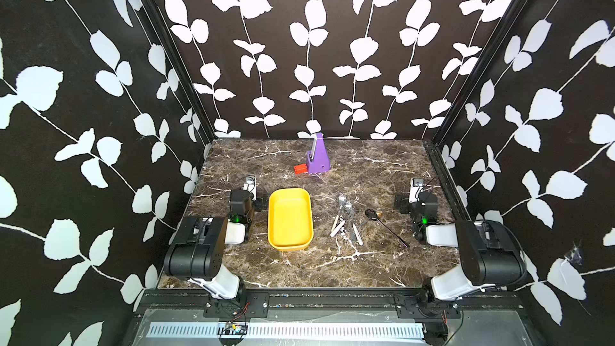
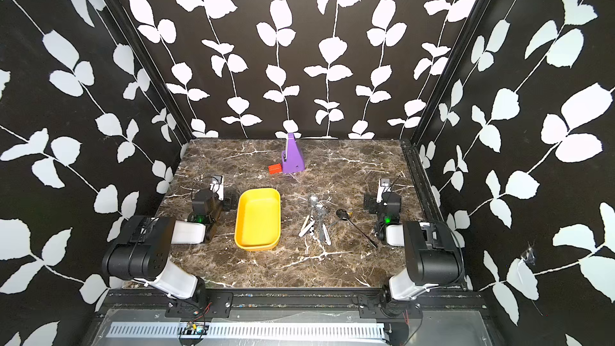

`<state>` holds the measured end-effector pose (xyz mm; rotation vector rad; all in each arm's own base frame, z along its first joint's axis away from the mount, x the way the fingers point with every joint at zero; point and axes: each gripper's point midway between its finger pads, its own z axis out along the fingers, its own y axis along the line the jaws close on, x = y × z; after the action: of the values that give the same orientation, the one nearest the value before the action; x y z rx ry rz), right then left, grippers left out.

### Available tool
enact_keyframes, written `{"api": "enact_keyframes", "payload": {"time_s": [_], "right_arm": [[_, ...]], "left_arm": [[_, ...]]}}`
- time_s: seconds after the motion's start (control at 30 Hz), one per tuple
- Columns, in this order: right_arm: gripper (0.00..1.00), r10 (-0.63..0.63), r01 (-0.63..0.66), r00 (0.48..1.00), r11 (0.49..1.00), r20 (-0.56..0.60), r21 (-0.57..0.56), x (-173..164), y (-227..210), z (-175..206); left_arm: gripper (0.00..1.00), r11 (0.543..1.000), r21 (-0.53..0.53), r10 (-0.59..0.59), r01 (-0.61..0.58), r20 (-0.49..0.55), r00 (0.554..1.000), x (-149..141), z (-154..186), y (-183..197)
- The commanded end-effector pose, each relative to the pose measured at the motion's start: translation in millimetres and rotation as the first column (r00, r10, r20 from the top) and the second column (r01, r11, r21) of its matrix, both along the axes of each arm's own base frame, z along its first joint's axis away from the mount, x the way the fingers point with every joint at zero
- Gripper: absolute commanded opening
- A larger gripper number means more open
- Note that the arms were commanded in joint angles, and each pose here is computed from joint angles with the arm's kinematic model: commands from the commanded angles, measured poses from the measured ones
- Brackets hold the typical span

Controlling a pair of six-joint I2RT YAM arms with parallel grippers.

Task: Put the spoon into the storage box
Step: Pick up the spoon from the center of the board.

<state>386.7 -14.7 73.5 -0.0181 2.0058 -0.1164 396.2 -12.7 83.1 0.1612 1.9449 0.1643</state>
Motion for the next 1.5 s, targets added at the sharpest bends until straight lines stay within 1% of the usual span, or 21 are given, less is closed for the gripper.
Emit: {"api": "enact_keyframes", "payload": {"time_s": [0.0, 0.57, 0.63, 0.67, 0.73, 0.83, 0.87, 0.9, 0.93, 0.97, 1.0, 1.03, 1.07, 1.1, 1.13, 1.17, 1.2, 1.23, 1.27, 1.37, 1.47], "right_arm": [[0.99, 0.056, -0.057, 0.997, 0.998, 0.061, 0.027, 9, 5, 18], [0.99, 0.055, -0.056, 0.997, 0.998, 0.056, 0.026, 10, 5, 17], [0.99, 0.055, -0.057, 0.997, 0.998, 0.055, 0.027, 10, 5, 17], [0.99, 0.053, -0.055, 0.997, 0.998, 0.059, 0.026, 9, 5, 18], [0.99, -0.008, 0.006, 0.997, 0.999, 0.078, 0.031, 10, -5, 27], [0.99, -0.09, 0.089, 0.994, 0.996, 0.057, 0.024, 1, -18, 56], [0.99, -0.131, 0.127, 0.989, 0.99, 0.073, 0.06, -2, -22, 73], [0.99, -0.185, 0.173, 0.978, 0.977, 0.093, 0.124, -5, -26, 90], [0.99, -0.206, 0.186, 0.973, 0.967, 0.104, 0.176, -7, -26, 102], [0.99, -0.222, 0.194, 0.969, 0.955, 0.106, 0.227, -10, -24, 114], [0.99, -0.226, 0.192, 0.969, 0.943, 0.099, 0.271, -11, -21, 124], [0.99, -0.238, 0.202, 0.968, 0.93, 0.085, 0.306, -13, -21, 126], [0.99, -0.304, 0.258, 0.95, 0.887, 0.065, 0.383, -17, -26, 127], [0.99, -0.419, 0.364, 0.908, 0.811, 0.021, 0.458, -24, -39, 125], [0.99, -0.478, 0.438, 0.877, 0.757, -0.047, 0.485, -33, -44, 116], [1.0, -0.441, 0.424, 0.893, 0.755, -0.09, 0.5, -35, -38, 113], [0.99, -0.37, 0.367, 0.924, 0.785, -0.098, 0.499, -32, -27, 114], [0.99, -0.308, 0.33, 0.943, 0.802, -0.127, 0.499, -32, -16, 113], [0.99, -0.279, 0.318, 0.948, 0.807, -0.154, 0.498, -34, -10, 112], [0.91, -0.191, 0.315, 0.931, 0.851, -0.311, 0.419, -50, 9, 97], [0.87, -0.117, 0.284, 0.878, 0.908, -0.465, 0.307, -70, 25, 83]], "left_arm": [[0.98, 1.0, -0.009, 0.002, -0.002, 0.034, 0.999, 5, 13, 1], [0.98, 1.0, -0.01, 0.004, -0.003, 0.035, 0.999, 4, 13, 1], [0.98, 0.996, 0.006, 0.085, -0.086, 0.067, 0.994, 4, 23, 14], [0.98, 0.993, 0.016, 0.112, -0.113, 0.052, 0.992, 2, 29, 17], [0.98, 0.992, 0.017, 0.126, -0.126, -0.001, 0.992, -2, 46, 19], [0.98, 0.982, -0.043, 0.186, -0.185, 0.013, 0.982, 0, 96, 24], [0.99, 0.979, -0.063, 0.194, -0.192, 0.018, 0.981, 0, 110, 24], [0.99, 0.973, -0.093, 0.213, -0.21, 0.021, 0.977, -2, 121, 26], [0.98, 0.963, -0.13, 0.241, -0.235, 0.027, 0.97, -3, 130, 28], [0.98, 0.938, -0.175, 0.304, -0.298, 0.01, 0.952, -9, 137, 36], [0.98, 0.895, -0.221, 0.393, -0.389, -0.023, 0.919, -17, 145, 49], [0.98, 0.838, -0.257, 0.478, -0.481, -0.077, 0.875, -29, 142, 61], [0.99, 0.815, -0.276, 0.493, -0.509, -0.13, 0.86, -37, 142, 65], [0.98, 0.841, -0.289, 0.428, -0.457, -0.161, 0.89, -39, 144, 58], [0.98, 0.868, -0.295, 0.36, -0.399, -0.18, 0.916, -39, 145, 50], [0.98, 0.889, -0.295, 0.301, -0.35, -0.197, 0.933, -42, 147, 41], [0.98, 0.898, -0.303, 0.26, -0.318, -0.216, 0.941, -46, 149, 34], [0.96, 0.903, -0.322, 0.214, -0.286, -0.241, 0.947, -50, 150, 26], [0.95, 0.907, -0.331, 0.176, -0.261, -0.264, 0.948, -54, 150, 19], [0.91, 0.916, -0.351, 0.071, -0.196, -0.338, 0.939, -68, 146, 2], [0.92, 0.912, -0.372, 0.007, -0.172, -0.405, 0.914, -85, 135, -9]]}}
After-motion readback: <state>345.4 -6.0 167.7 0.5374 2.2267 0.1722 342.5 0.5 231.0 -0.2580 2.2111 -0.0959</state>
